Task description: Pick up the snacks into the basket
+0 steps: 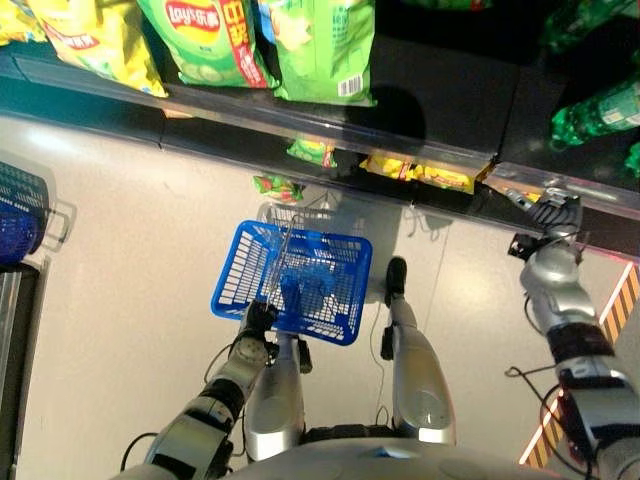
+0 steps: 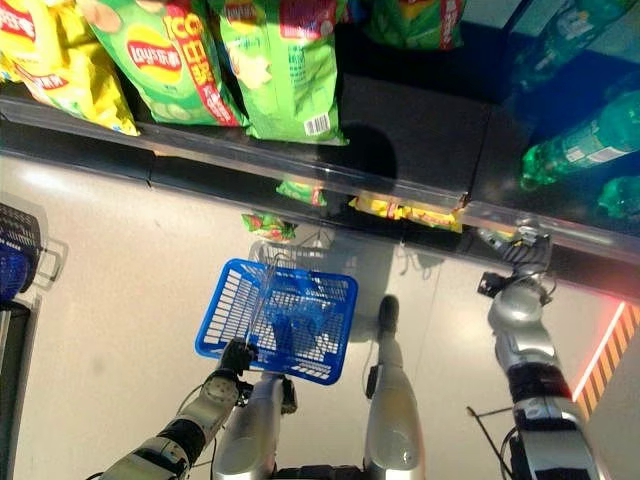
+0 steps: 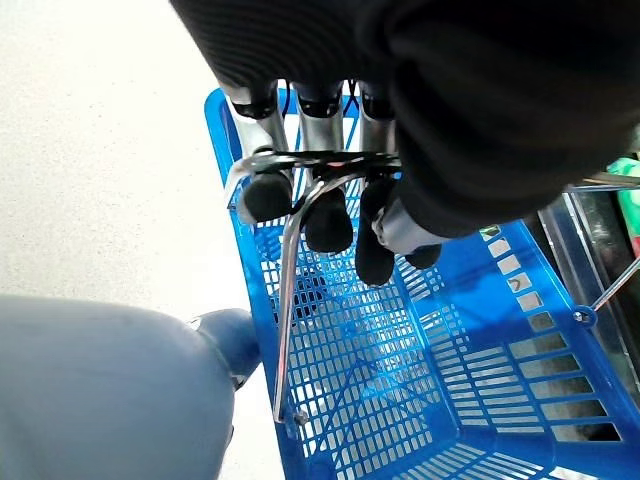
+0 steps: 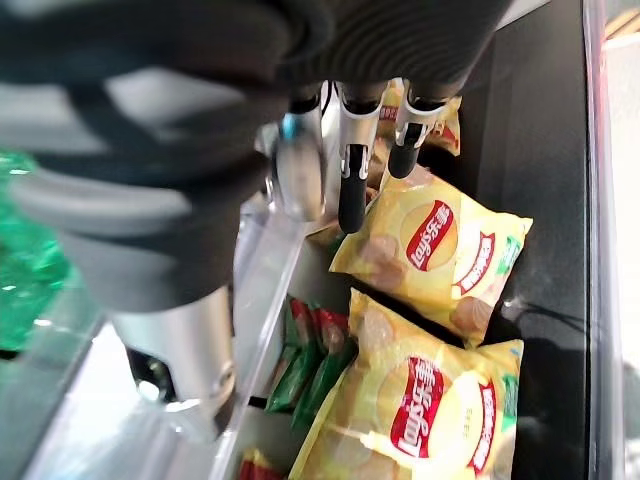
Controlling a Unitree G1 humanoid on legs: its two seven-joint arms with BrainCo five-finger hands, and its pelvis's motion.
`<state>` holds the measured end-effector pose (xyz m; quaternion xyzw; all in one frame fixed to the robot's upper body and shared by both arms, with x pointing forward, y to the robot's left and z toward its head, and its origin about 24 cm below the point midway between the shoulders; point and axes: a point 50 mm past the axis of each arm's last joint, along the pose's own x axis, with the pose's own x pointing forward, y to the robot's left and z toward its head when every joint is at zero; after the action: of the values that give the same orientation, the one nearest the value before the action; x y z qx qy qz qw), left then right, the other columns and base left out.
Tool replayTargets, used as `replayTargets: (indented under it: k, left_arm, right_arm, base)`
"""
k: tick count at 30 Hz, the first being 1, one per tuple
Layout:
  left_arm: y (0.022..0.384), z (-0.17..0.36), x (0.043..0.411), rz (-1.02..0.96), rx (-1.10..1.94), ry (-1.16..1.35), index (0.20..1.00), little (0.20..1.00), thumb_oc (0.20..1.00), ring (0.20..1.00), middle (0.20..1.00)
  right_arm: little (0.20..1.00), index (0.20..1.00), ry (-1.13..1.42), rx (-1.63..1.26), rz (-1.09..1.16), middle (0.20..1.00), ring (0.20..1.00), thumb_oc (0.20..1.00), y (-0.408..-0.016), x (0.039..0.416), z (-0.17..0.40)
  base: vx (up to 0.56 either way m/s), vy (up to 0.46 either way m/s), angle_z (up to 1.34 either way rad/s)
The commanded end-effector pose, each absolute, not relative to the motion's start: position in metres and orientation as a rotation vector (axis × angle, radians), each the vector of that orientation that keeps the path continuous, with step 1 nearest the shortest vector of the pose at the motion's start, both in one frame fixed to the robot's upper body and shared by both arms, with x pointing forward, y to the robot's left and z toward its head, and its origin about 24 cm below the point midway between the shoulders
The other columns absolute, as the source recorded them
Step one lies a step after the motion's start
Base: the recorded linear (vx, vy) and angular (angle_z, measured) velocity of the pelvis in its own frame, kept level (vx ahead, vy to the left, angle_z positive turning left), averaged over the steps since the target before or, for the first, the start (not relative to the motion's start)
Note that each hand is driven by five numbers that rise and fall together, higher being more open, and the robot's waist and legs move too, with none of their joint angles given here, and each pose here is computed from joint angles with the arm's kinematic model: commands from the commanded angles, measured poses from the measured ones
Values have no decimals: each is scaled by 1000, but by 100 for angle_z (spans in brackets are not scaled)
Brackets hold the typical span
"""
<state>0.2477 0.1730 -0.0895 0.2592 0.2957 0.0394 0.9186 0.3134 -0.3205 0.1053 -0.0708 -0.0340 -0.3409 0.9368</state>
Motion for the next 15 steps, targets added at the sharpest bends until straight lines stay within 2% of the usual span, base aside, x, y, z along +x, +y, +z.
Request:
replayTargets:
  k: [1,6,15]
  left_arm:
    - [192,-101,230,107,634,681,200,200,200,200,200]
    - [191,-98,234,126,616,668,200,200,200,200,200]
    - [190,-93,240,117,646,645,200,200,200,200,200]
  right_arm:
    - [1000,1000,-355,-103,-743,1000,1000,1000,-338,328,194]
    - [1000,1000,-377,-35,-783,1000,1000,1000,-350,330,209]
    - [1000,1000,-405,28,-709,1000,1000,1000,-325,316,180]
  base:
    - [0,0,0]
    - [2,-4,2]
    - [-6,-3,-6]
